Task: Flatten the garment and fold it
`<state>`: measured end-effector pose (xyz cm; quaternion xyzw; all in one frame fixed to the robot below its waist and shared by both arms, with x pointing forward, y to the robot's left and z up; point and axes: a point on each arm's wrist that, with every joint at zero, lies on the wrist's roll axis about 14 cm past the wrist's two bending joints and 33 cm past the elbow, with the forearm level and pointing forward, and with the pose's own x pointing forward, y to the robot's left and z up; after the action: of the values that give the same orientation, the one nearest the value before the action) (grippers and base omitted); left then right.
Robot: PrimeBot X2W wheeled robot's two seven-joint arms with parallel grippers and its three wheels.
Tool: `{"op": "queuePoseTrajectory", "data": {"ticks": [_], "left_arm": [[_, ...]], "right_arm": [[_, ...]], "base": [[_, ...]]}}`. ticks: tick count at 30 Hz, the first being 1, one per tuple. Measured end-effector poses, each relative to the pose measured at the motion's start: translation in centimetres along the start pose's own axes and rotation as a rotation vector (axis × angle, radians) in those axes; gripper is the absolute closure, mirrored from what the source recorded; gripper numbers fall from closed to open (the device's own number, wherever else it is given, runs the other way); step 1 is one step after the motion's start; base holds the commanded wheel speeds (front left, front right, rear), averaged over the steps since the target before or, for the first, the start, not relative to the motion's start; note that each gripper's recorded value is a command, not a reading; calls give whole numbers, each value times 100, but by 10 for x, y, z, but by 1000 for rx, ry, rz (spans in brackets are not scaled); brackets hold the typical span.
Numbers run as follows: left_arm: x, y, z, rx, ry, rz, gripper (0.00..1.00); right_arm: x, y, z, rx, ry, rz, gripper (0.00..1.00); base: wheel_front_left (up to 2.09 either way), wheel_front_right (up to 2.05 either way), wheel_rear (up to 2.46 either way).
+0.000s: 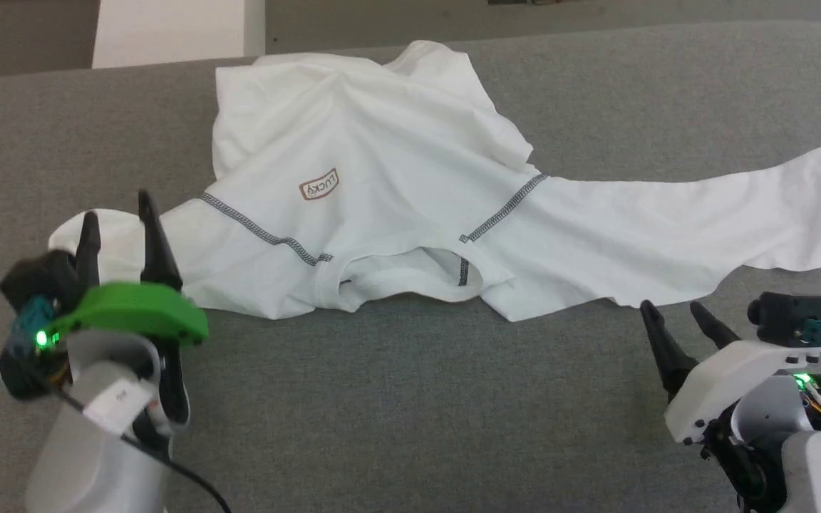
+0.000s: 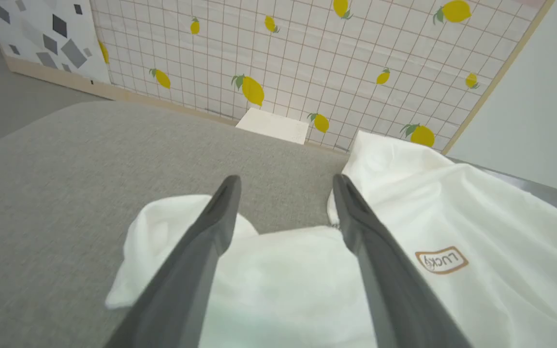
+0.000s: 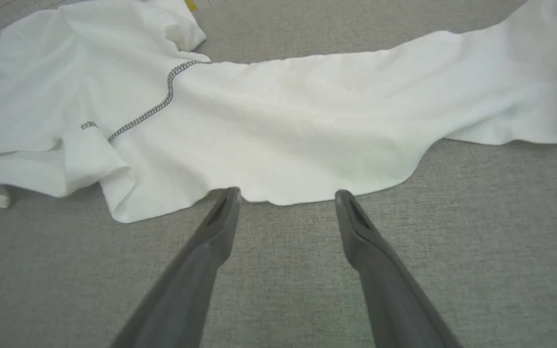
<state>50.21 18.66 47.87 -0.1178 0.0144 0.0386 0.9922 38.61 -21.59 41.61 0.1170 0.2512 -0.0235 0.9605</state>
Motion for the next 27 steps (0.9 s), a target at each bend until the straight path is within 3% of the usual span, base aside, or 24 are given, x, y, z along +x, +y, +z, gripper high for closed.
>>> {"op": "queuePoseTrajectory", "data": {"ticks": [7,14,20,21,22,23,27], "left_arm": [[-65,36,-13,-56,40,135,0],[-77,36,-7,-75,23,144,0],[-80,41,-12,-67,36,155,0],[-81,41,-14,-65,45,152,0],[-81,40,-16,-65,53,150,0],[-81,40,-18,-66,61,148,0],[-81,37,-19,-64,67,134,0]], "right_arm": [[7,38,-11,-168,147,76,0],[27,26,-17,-351,283,20,0],[45,33,-28,-383,326,45,0],[47,34,-29,-382,330,47,65],[49,35,-28,-379,325,52,79],[52,36,-27,-377,317,57,100],[55,39,-22,-350,286,73,100]], "base": [[0,0,0],[0,0,0],[0,0,0],[0,0,0],[0,0,0],[0,0,0],[0,0,0]]}}
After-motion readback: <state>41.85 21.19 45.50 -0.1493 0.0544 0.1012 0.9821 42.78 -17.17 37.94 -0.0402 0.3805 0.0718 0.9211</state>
